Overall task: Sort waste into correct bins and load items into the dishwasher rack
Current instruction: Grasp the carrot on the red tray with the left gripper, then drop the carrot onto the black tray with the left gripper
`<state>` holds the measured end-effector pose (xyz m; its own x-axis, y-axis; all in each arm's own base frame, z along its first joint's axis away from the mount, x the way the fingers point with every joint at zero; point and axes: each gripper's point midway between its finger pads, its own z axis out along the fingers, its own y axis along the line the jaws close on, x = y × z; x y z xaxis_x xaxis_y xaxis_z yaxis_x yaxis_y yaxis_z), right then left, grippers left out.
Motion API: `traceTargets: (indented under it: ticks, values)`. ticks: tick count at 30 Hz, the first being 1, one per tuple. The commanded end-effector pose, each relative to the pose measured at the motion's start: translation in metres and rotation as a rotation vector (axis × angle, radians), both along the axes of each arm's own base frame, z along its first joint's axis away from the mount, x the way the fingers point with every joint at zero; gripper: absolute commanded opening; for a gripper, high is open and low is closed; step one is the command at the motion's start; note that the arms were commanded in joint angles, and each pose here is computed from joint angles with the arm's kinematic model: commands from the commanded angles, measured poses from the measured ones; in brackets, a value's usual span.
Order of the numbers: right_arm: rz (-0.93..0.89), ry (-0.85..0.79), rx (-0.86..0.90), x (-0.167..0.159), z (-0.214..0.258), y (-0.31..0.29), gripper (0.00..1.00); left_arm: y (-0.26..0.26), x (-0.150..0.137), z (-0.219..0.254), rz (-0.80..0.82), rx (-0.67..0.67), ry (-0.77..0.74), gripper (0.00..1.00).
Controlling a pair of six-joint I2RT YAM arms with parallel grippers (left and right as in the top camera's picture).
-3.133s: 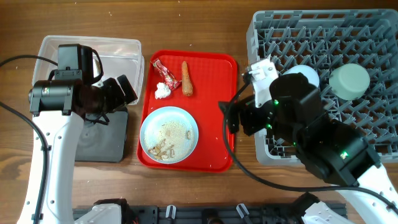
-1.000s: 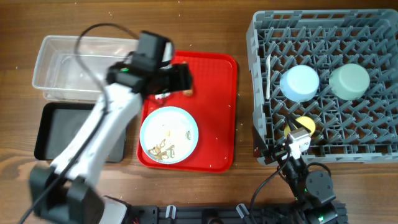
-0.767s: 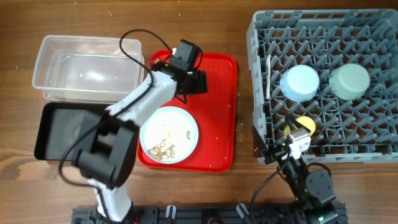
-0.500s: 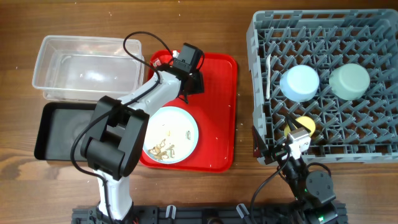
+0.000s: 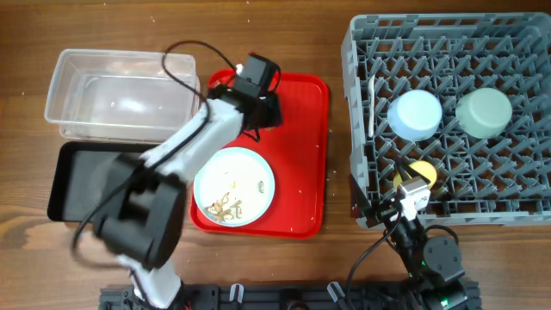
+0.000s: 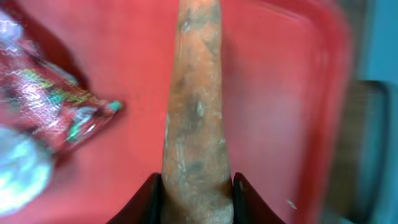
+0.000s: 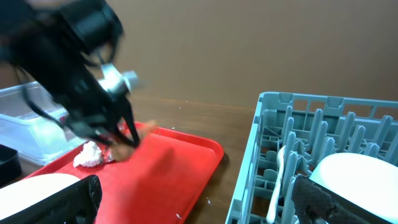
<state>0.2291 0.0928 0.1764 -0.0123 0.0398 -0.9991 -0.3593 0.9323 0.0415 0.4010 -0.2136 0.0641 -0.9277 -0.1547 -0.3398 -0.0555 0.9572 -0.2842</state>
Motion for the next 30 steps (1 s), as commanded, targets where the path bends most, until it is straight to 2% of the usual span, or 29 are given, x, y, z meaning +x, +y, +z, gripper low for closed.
traceTargets:
  ticks: [1,2,4,5,9,13,14,16,18,22,24,25,26,27,29,30]
  values:
    - [0.008,-0.005,0.018,-0.001,0.002,0.001,1.00,0.018,-0.017,0.091,0.033,-0.053,-0.115,0.19]
    - [0.008,-0.005,0.017,-0.001,0.002,0.001,1.00,0.032,-0.024,0.104,0.075,-0.041,-0.120,0.17]
    - [0.008,-0.005,0.017,-0.001,0.002,0.001,1.00,0.077,-0.044,0.133,0.201,-0.003,-0.124,0.06]
    - [0.008,-0.005,0.017,-0.001,0.002,0.001,1.00,0.104,-0.056,0.144,0.279,0.004,-0.112,0.04]
    - [0.008,-0.005,0.017,-0.001,0.002,0.001,1.00,0.195,-0.097,0.159,0.599,0.048,-0.043,0.04]
    - [0.008,-0.005,0.018,-0.001,0.002,0.001,1.00,0.284,-0.153,0.139,1.043,0.058,0.145,0.04]
    - [0.008,-0.005,0.017,-0.001,0.002,0.001,1.00,0.296,-0.171,0.119,1.190,0.044,0.223,0.04]
    - [0.008,-0.005,0.018,-0.001,0.002,0.001,1.00,0.302,-0.193,0.092,1.337,0.036,0.316,0.04]
    - [0.008,-0.005,0.017,-0.001,0.002,0.001,1.00,0.307,-0.207,0.059,1.424,0.033,0.372,0.04]
    - [0.008,-0.005,0.018,-0.001,0.002,0.001,1.00,0.310,-0.205,0.014,1.437,0.017,0.347,0.04]
    - [0.008,-0.005,0.017,-0.001,0.002,0.001,1.00,0.312,-0.200,0.006,1.434,0.007,0.316,0.04]
    - [0.008,-0.005,0.018,-0.001,0.002,0.001,1.00,0.312,-0.199,0.006,1.433,0.006,0.310,0.15]
    - [0.008,-0.005,0.017,-0.001,0.002,0.001,1.00,0.312,-0.198,0.006,1.433,0.004,0.307,0.33]
    - [0.008,-0.005,0.017,-0.001,0.002,0.001,1.00,0.312,-0.198,0.006,1.433,0.004,0.308,0.43]
    - [0.008,-0.005,0.018,-0.001,0.002,0.001,1.00,0.311,-0.199,0.008,1.428,0.001,0.313,0.44]
    - [0.008,-0.005,0.017,-0.001,0.002,0.001,1.00,0.310,-0.199,0.013,1.426,-0.006,0.313,0.54]
